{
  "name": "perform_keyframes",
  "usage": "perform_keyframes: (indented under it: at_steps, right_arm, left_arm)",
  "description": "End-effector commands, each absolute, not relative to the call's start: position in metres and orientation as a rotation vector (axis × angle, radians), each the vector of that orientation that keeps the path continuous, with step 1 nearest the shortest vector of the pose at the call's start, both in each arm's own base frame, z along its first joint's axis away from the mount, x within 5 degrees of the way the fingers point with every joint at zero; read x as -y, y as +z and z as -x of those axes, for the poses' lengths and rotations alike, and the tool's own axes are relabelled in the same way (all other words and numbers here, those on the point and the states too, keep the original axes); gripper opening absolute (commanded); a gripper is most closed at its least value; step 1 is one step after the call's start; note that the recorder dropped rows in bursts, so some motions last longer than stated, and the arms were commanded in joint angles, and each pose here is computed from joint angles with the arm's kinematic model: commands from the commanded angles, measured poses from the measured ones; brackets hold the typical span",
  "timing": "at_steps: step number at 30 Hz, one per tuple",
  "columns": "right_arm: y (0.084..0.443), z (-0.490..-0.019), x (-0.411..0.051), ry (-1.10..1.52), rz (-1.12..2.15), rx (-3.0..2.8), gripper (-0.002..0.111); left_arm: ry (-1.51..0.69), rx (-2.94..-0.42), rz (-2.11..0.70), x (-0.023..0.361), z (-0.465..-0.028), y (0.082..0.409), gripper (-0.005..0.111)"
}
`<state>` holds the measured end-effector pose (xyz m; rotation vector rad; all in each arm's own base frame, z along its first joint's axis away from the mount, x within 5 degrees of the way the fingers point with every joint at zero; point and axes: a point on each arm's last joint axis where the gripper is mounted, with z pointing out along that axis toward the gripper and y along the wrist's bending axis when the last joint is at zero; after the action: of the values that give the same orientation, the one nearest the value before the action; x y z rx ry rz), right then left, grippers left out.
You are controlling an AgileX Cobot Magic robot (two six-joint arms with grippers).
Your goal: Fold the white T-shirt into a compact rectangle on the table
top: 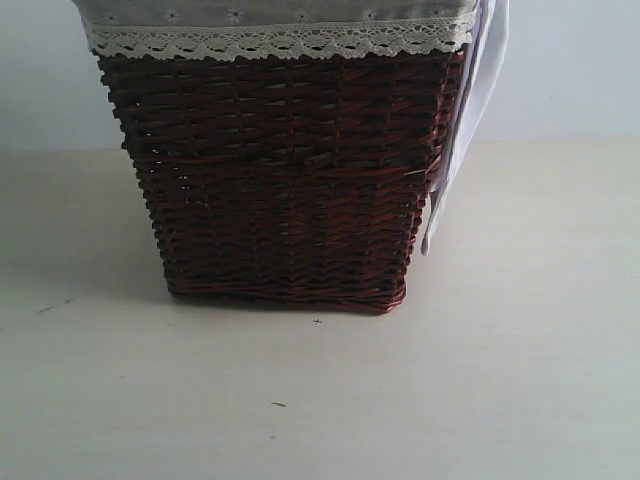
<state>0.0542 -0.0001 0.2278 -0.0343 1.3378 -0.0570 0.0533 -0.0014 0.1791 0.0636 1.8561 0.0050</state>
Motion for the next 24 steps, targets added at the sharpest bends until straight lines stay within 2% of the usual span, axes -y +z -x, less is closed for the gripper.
perform_keyframes:
  at_steps: [1, 5, 11, 14, 19, 24]
  right_arm:
    - [0.246, -0.047, -0.001, 0.058, -0.035, -1.103, 0.000]
    - [0.255, -0.042, -0.002, 0.363, -0.186, -0.983, 0.000]
    - [0.290, -0.041, -0.005, 0.375, -0.150, -1.015, 0.000]
    - [0.319, -0.054, -0.011, 0.373, -0.093, -1.113, 0.013]
    - [0.348, -0.096, -0.027, 0.434, 0.073, -1.322, 0.052]
    - [0.355, -0.150, -0.039, 0.403, 0.317, -1.532, 0.055]
  left_arm:
    - [0.008, -1.841, -0.075, 0.002, -0.053, 0.181, 0.000]
    - [0.008, -1.841, -0.075, 0.002, -0.053, 0.181, 0.000]
    - [0.008, -1.841, -0.075, 0.002, -0.053, 0.181, 0.000]
    - [0.008, -1.841, -0.075, 0.002, -0.053, 0.181, 0.000]
    - [0.008, -1.841, -0.075, 0.002, -0.053, 0.181, 0.000]
    - [0.008, -1.841, -0.075, 0.002, -0.053, 0.181, 0.000]
